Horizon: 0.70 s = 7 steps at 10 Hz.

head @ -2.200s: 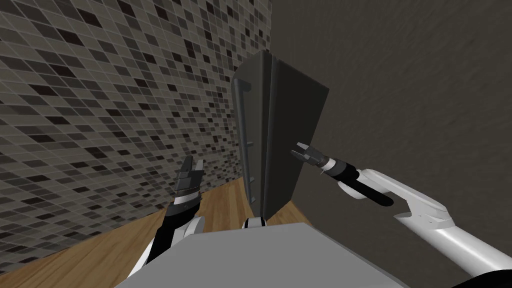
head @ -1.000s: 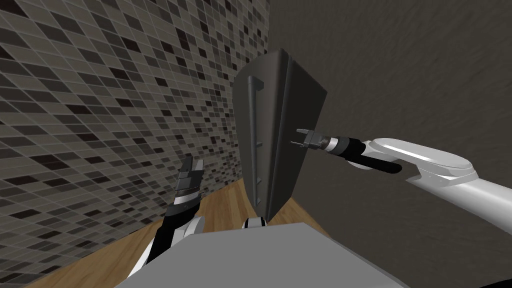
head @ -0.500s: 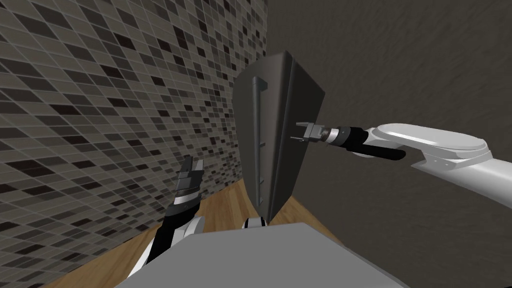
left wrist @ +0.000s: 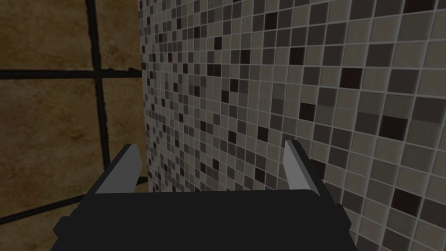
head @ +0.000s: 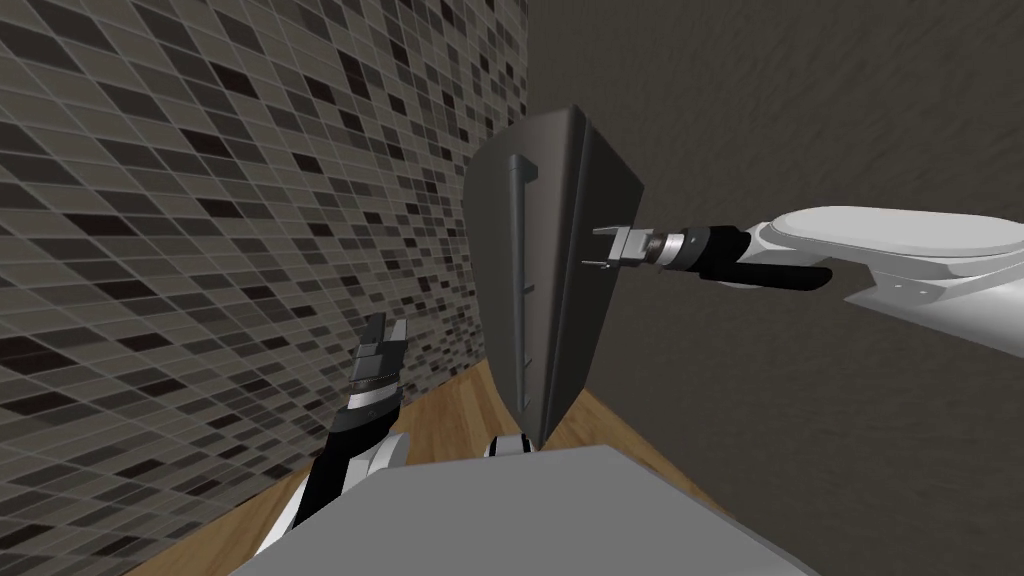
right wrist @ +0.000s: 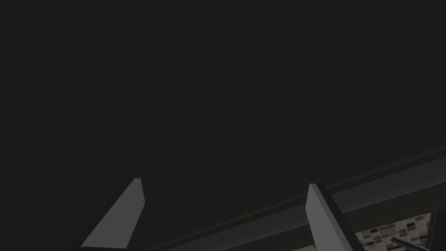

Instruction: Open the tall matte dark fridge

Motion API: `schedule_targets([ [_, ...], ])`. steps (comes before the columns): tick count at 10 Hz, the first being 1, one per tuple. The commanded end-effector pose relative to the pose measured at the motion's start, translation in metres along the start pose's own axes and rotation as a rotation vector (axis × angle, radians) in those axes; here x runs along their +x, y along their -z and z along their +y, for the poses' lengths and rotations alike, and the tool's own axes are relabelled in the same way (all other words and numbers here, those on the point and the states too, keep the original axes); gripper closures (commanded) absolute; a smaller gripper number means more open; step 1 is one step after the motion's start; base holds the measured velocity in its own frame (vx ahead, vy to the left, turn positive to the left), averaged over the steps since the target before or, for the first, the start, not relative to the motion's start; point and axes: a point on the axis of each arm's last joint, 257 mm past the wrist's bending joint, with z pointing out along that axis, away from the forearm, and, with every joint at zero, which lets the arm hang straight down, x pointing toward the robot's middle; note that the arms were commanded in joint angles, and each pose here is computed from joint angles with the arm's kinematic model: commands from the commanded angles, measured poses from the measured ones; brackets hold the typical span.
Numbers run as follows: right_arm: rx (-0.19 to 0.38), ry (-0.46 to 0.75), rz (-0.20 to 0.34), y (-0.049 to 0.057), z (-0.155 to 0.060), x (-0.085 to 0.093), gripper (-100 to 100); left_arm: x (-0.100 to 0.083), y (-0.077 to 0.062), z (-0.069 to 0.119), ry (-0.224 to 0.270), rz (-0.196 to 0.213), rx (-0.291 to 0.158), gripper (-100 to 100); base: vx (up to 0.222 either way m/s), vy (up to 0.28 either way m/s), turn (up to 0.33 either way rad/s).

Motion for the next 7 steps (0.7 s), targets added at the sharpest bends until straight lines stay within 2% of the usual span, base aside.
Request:
schedule_targets([
  [1, 0.000, 0.094, 0.006, -0.006, -0.024, -0.017, -100, 0.000, 0.000, 0.000, 0.000, 0.000, 0.000, 0, 0.015, 0.078, -0.060],
  [2, -0.013, 0.108, 0.010, -0.009, -0.023, -0.020, -100, 0.000, 0.000, 0.000, 0.000, 0.000, 0.000, 0, 0.017, 0.071, -0.037],
  [3, -0.006, 0.155, 0.014, -0.010, -0.037, -0.029, -100, 0.000, 0.000, 0.000, 0.000, 0.000, 0.000, 0, 0.017, 0.079, -0.055],
  [4, -0.017, 0.166, 0.018, -0.013, -0.036, -0.032, -100, 0.000, 0.000, 0.000, 0.000, 0.000, 0.000, 0, 0.003, 0.064, -0.054],
  [5, -0.009, 0.211, 0.021, -0.014, -0.049, -0.041, -100, 0.000, 0.000, 0.000, 0.000, 0.000, 0.000, 0, -0.006, 0.059, -0.052],
  [6, -0.020, 0.222, 0.024, -0.016, -0.048, -0.044, -100, 0.000, 0.000, 0.000, 0.000, 0.000, 0.000, 0, 0.004, 0.058, -0.031],
  [7, -0.021, 0.273, 0.029, -0.019, -0.059, -0.056, -100, 0.000, 0.000, 0.000, 0.000, 0.000, 0.000, 0, -0.013, 0.065, -0.056],
])
